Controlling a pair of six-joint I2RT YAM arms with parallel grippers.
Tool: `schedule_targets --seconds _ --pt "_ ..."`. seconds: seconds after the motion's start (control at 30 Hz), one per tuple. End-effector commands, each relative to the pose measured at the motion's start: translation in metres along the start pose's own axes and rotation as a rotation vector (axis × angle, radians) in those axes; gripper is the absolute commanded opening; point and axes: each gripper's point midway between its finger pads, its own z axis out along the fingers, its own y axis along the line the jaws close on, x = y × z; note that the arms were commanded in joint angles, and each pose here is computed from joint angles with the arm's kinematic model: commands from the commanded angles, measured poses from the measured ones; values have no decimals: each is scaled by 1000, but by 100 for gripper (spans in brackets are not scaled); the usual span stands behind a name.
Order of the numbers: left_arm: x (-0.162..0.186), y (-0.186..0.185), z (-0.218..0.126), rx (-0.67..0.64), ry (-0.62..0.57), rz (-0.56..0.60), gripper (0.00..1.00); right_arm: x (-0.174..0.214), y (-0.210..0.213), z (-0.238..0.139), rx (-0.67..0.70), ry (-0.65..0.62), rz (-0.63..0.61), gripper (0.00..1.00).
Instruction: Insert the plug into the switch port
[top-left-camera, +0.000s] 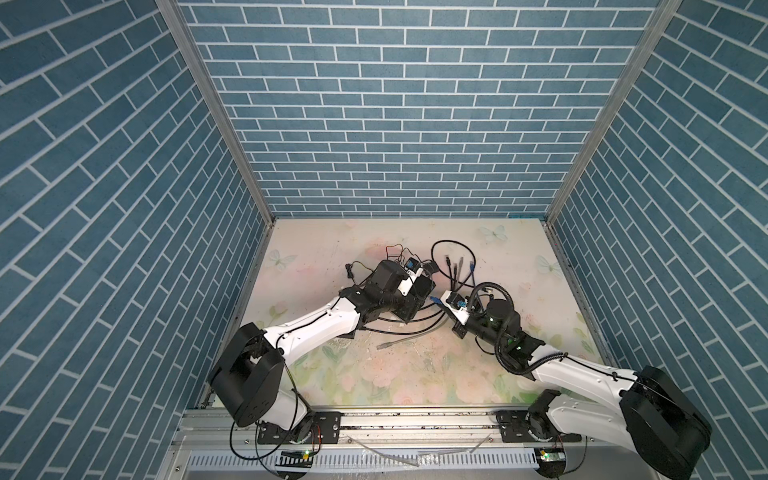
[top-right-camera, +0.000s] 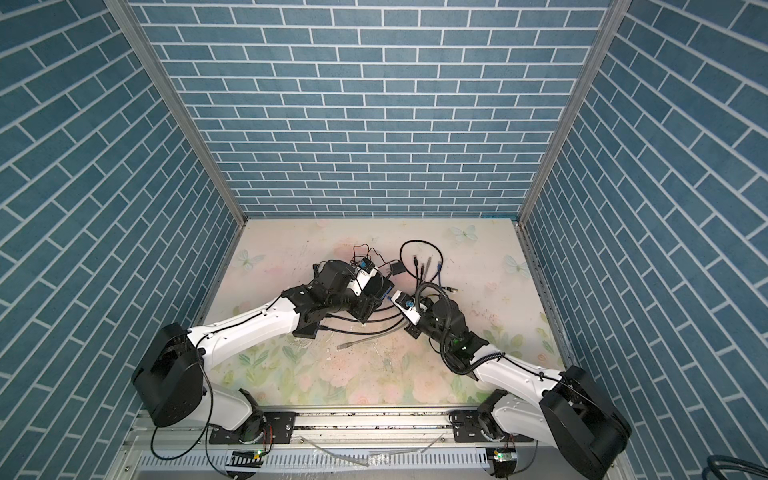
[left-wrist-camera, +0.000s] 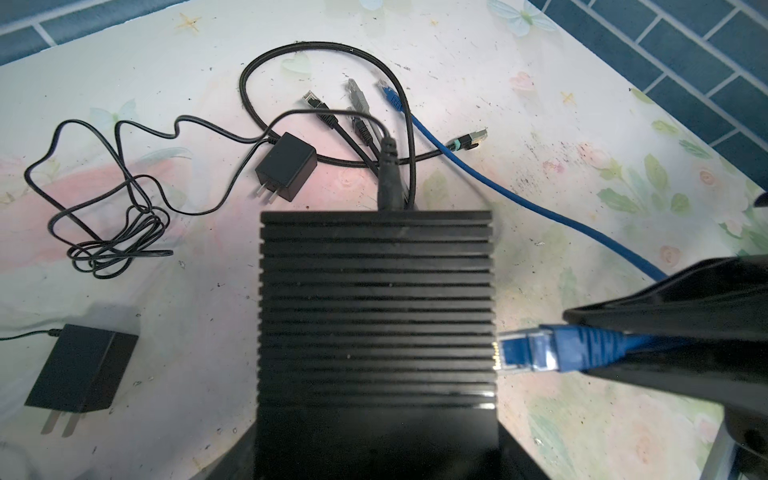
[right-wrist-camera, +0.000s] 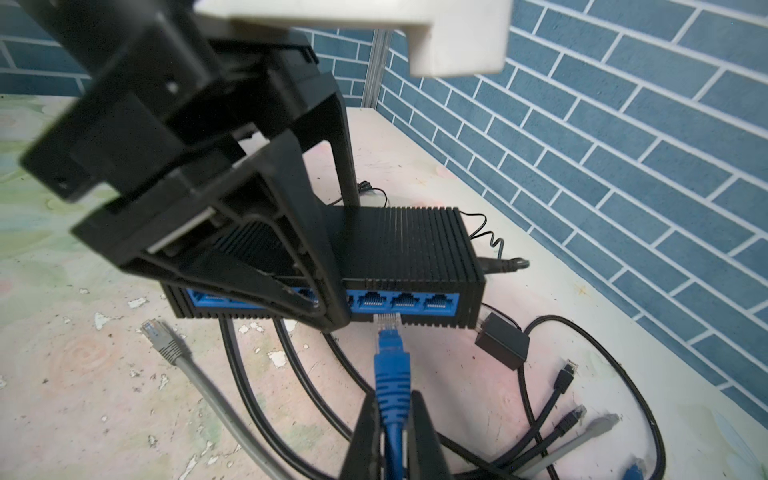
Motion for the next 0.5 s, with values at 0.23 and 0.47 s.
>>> schedule_targets --seconds 0.23,0.47 --pt "-20 -5 -11 16 -66 16 0 -2 1 -4 6 -18 -21 0" --pt "-23 -6 -16 20 -81 16 0 2 3 0 0 -14 -2 0"
